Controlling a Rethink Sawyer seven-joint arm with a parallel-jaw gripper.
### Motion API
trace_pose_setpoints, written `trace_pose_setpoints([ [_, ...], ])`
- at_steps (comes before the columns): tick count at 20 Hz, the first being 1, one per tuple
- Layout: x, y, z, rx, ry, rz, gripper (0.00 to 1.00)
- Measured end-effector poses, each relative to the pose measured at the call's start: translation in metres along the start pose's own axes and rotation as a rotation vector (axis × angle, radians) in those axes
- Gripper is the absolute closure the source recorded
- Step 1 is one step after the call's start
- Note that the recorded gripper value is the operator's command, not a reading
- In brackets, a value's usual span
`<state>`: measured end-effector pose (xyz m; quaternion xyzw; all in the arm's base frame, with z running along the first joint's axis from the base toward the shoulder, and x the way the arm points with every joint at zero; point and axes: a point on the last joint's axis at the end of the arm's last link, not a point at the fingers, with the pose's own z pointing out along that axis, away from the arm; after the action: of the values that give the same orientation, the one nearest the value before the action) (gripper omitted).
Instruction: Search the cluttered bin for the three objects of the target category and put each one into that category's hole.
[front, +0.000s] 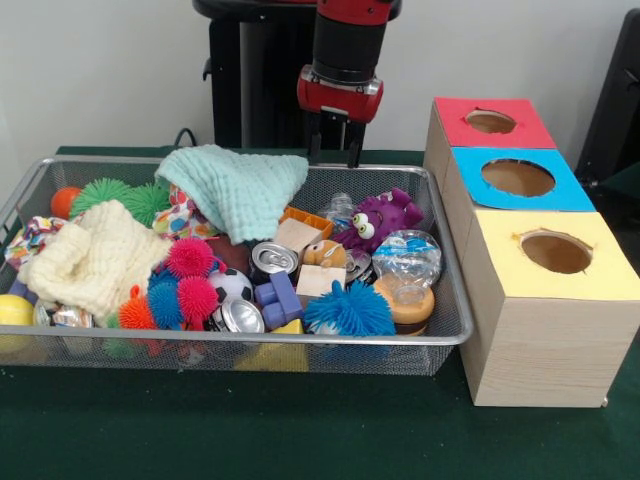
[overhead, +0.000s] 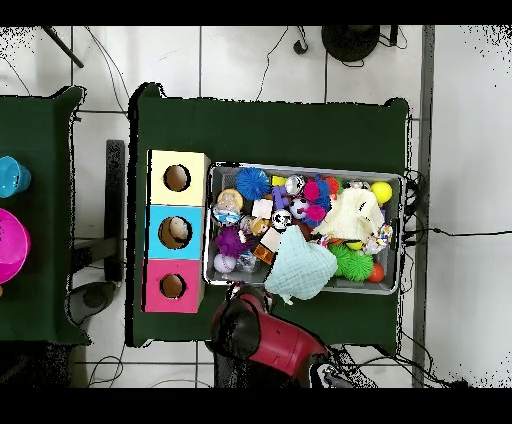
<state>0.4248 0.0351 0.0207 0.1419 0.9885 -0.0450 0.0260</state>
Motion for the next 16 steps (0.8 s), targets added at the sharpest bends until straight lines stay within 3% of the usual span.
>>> trace_pose_setpoints([
  [16,-0.0003,0.0027,-0.0002,0.016,-0.010,-0.019,0.00],
])
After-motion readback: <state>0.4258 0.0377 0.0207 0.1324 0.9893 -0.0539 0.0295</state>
